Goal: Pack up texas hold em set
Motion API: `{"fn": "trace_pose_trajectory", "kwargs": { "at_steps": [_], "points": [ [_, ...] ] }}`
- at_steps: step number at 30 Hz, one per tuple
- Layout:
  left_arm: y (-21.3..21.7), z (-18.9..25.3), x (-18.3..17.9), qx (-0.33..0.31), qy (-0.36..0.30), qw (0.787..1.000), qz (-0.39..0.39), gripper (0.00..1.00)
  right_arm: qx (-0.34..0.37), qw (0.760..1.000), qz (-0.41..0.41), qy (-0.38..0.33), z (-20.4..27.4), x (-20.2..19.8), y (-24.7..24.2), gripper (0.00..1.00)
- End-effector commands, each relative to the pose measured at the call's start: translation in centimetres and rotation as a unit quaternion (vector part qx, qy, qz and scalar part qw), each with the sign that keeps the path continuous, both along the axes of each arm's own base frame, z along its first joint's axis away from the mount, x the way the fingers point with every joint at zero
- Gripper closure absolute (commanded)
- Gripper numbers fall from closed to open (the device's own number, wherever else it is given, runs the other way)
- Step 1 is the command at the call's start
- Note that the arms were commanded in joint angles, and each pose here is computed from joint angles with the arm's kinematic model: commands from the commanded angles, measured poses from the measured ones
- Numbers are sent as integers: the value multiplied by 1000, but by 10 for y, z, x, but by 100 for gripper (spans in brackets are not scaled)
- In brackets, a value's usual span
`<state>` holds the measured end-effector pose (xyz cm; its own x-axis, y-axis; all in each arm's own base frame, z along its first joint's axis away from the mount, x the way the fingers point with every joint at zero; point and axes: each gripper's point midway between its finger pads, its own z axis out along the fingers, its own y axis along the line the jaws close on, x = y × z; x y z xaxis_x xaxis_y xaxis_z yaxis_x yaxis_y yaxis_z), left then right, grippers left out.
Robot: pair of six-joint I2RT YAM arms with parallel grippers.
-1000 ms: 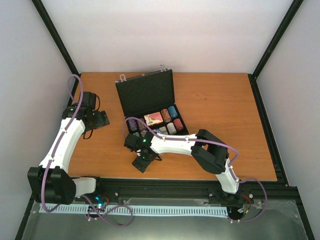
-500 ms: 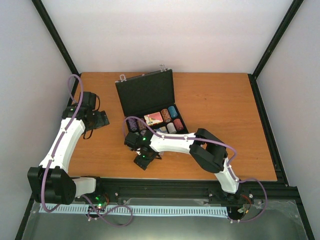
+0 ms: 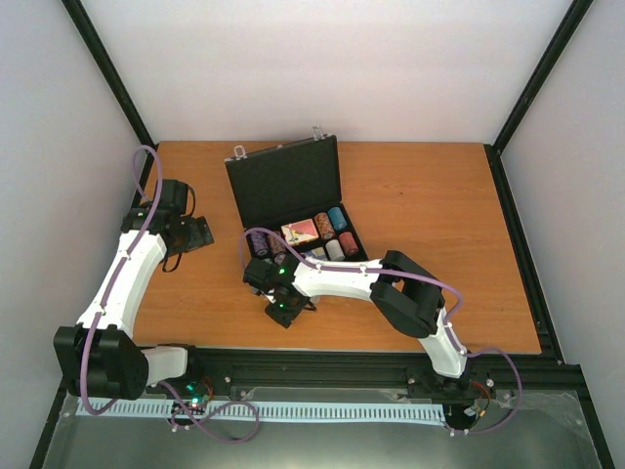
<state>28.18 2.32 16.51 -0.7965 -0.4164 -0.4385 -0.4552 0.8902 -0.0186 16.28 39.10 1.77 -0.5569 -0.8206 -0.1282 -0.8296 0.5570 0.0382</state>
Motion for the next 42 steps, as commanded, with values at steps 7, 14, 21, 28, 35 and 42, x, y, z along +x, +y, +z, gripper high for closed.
{"fn": "trace_pose_trajectory", "kwargs": {
  "at_steps": [7, 14, 21, 28, 35, 42],
  "points": [
    [4, 3, 0, 4, -3, 1000, 9, 0, -14, 1000, 0, -11, 9, 5, -6, 74],
    [4, 2, -1, 5, -3, 1000, 8, 0, 12, 999, 4, -31, 44, 13, 3, 75],
    [3, -1, -3, 4, -1, 1000, 6, 0, 29, 998, -3, -55, 78, 31, 3, 74],
    [3, -4, -4, 2, 0, 1000, 5, 0, 31, 995, -51, -77, 91, 88, -17, 75],
    [3, -7, -3, 3, 3, 1000, 5, 0, 36, 988, -102, -106, 90, 154, -28, 75],
    [2, -13, -1, 4, 11, 1000, 2, 0, 37, 984, -130, -115, 69, 196, -25, 75]
  ]
}}
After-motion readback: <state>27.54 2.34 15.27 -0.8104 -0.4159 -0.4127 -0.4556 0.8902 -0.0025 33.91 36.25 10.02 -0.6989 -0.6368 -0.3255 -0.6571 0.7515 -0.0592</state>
